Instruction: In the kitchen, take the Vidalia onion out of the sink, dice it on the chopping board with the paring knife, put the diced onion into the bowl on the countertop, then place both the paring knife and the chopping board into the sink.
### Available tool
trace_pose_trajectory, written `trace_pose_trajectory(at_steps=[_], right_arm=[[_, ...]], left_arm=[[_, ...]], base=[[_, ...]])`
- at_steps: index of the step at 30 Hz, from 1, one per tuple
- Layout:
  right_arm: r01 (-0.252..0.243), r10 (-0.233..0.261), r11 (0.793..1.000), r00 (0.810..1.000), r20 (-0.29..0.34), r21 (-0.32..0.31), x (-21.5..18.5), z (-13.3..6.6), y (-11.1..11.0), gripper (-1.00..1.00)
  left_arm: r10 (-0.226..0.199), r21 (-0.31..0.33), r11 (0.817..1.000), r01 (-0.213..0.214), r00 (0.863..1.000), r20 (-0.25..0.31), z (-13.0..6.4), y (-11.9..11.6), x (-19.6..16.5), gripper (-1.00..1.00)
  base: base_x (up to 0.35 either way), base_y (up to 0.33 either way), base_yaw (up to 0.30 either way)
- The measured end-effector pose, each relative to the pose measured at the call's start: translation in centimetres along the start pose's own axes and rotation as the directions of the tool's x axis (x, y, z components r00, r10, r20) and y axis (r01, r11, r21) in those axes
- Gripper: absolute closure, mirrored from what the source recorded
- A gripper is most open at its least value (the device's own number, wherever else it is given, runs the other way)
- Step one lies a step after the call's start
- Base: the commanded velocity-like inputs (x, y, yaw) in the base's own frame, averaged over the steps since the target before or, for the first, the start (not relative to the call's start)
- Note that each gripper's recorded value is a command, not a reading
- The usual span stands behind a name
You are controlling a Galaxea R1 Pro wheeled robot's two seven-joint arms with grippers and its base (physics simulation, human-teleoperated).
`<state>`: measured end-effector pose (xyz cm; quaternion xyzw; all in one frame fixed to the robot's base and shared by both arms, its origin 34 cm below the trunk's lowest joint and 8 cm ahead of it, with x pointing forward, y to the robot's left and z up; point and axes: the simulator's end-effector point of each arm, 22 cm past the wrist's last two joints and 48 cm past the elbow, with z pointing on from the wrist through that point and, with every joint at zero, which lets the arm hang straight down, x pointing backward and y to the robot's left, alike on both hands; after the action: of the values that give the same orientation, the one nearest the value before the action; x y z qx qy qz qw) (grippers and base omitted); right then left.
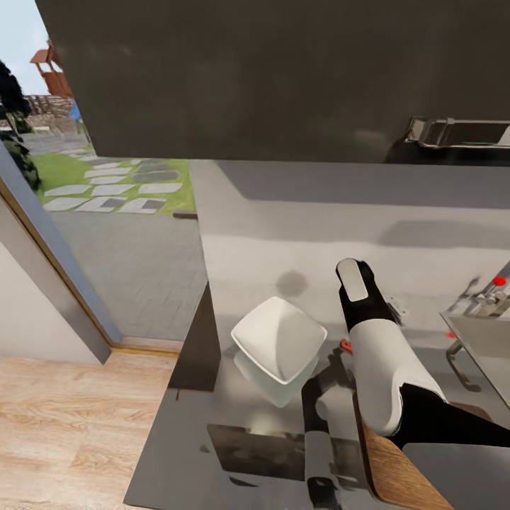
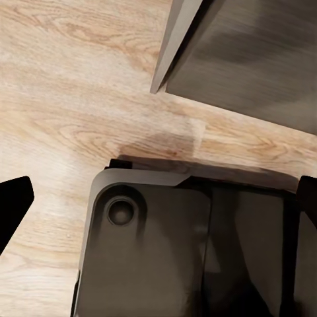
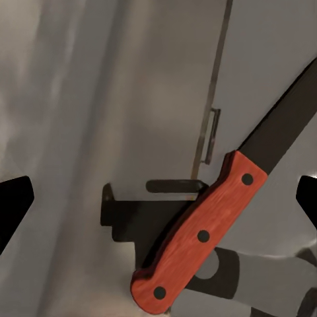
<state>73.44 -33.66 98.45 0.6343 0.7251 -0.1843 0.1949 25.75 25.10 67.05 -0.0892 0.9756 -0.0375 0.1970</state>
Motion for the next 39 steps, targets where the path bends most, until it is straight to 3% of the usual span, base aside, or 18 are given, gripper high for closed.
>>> trace_pose_trajectory(at_steps=[14, 39], right_arm=[[0.01, -0.01, 1.0, 1.0, -0.004, 0.017, 0.7, 1.1, 0.0, -1.0], [0.012, -0.012, 1.0, 1.0, -0.003, 0.019, 0.7, 1.2, 0.0, -1.0]], left_arm=[[0.0, -0.003, 1.0, -0.001, 1.0, -0.019, 0.0, 0.1, 0.6, -1.0], [0.001, -0.003, 1.0, -0.001, 1.0, -0.019, 0.0, 0.1, 0.6, -1.0]], base=[[-0.015, -0.03, 0.0], [-0.056, -0.011, 0.0]])
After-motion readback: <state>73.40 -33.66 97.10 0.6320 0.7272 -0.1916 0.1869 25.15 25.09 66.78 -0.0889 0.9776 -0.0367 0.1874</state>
